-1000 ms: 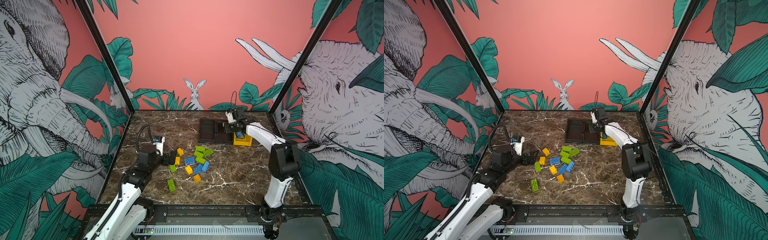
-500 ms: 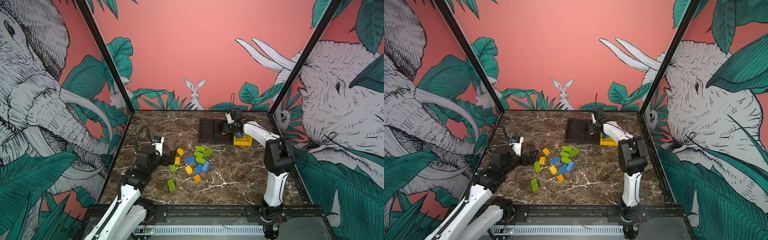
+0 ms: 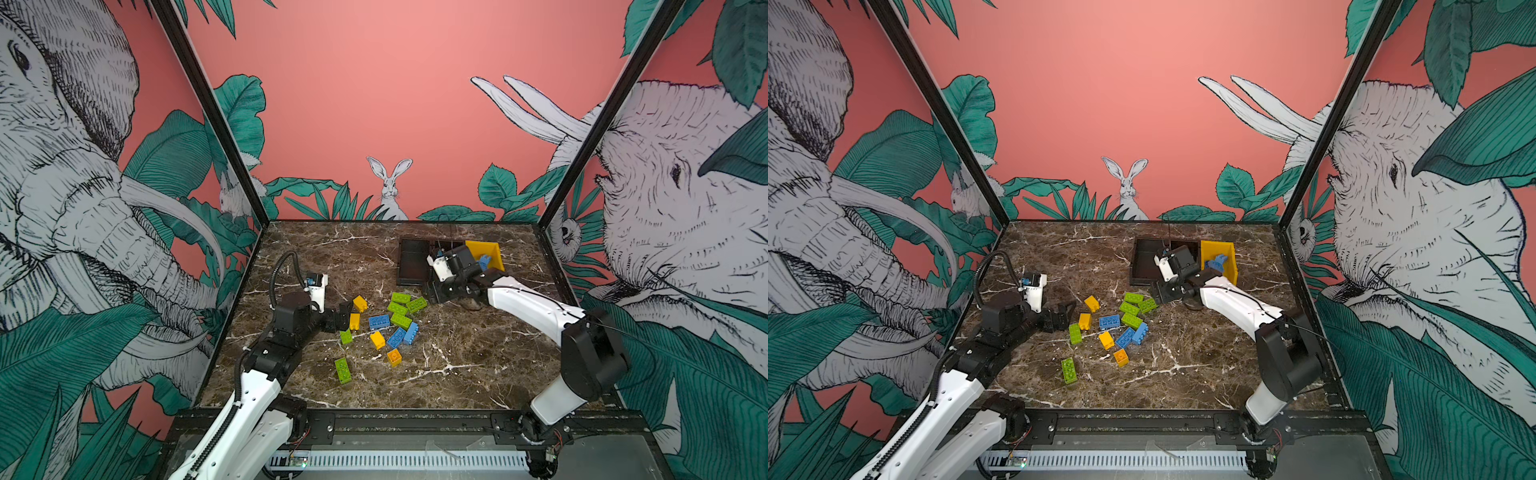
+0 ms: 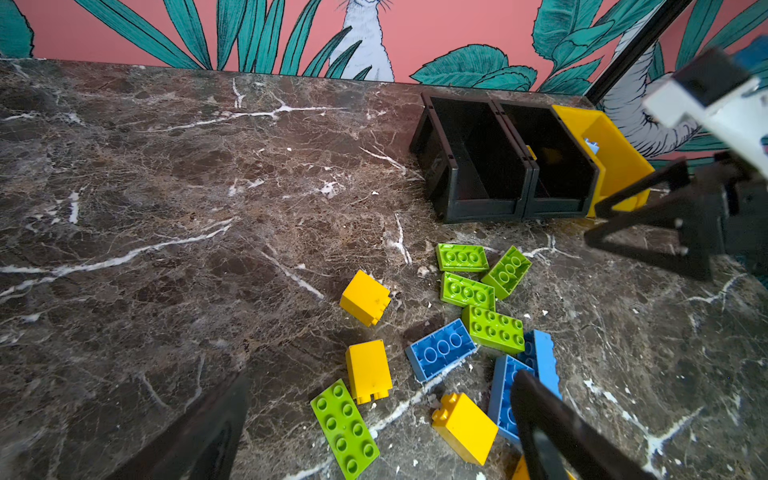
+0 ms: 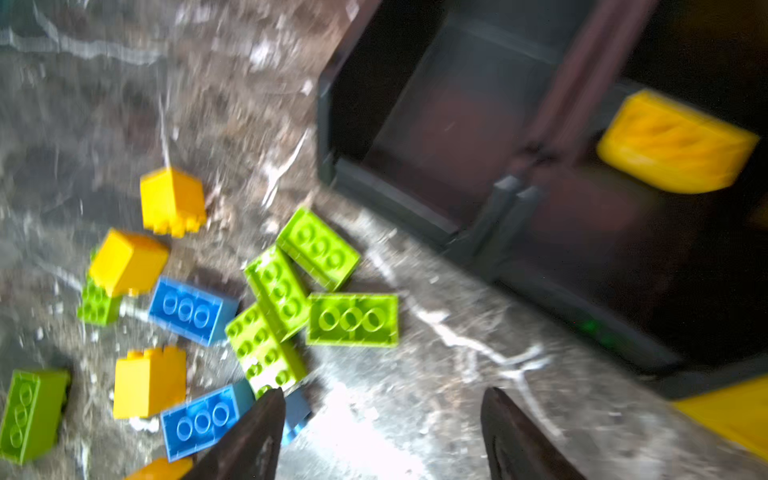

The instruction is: Sort the legos into containers by color

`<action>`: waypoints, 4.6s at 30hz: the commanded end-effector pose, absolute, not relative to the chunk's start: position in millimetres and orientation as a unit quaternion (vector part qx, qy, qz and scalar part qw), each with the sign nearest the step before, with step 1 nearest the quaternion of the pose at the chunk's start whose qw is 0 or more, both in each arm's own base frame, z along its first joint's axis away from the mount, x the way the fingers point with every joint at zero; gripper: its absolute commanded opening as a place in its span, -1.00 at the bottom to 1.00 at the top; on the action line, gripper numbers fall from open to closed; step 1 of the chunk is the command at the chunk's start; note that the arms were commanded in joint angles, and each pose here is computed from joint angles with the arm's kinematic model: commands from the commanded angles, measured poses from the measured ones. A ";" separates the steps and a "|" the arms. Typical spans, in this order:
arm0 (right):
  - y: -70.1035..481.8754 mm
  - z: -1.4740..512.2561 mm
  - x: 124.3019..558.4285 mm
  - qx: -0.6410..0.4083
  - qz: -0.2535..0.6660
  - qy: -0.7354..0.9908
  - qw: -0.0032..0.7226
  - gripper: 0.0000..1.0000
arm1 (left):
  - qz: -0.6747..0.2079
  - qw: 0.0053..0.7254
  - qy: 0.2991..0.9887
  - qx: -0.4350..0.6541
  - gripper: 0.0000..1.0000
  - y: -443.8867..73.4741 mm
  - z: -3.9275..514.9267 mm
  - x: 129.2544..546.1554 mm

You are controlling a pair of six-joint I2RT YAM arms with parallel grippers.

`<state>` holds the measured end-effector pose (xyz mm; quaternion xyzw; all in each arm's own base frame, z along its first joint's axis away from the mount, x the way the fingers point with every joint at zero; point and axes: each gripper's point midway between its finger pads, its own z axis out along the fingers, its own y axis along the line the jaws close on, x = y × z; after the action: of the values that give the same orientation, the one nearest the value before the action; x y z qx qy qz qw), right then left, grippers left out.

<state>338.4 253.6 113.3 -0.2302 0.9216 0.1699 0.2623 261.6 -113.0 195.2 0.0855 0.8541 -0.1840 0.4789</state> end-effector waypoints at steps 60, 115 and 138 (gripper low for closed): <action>292.6 82.7 344.8 -0.338 0.152 0.898 0.235 0.55 | -0.182 0.481 0.853 0.086 0.98 -109.6 197.7 253.3; 277.7 70.2 341.3 -0.312 0.162 0.908 0.230 -0.03 | -0.168 0.484 0.854 0.086 0.98 -104.7 198.3 251.5; 314.6 41.6 374.2 -0.338 0.092 0.913 0.207 0.25 | -0.162 0.487 0.855 0.080 0.99 -99.4 195.2 245.2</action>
<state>372.8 330.5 53.3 -0.3456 0.9009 0.1446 0.2191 248.5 -100.9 205.3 0.0787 0.8474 -0.1682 0.4974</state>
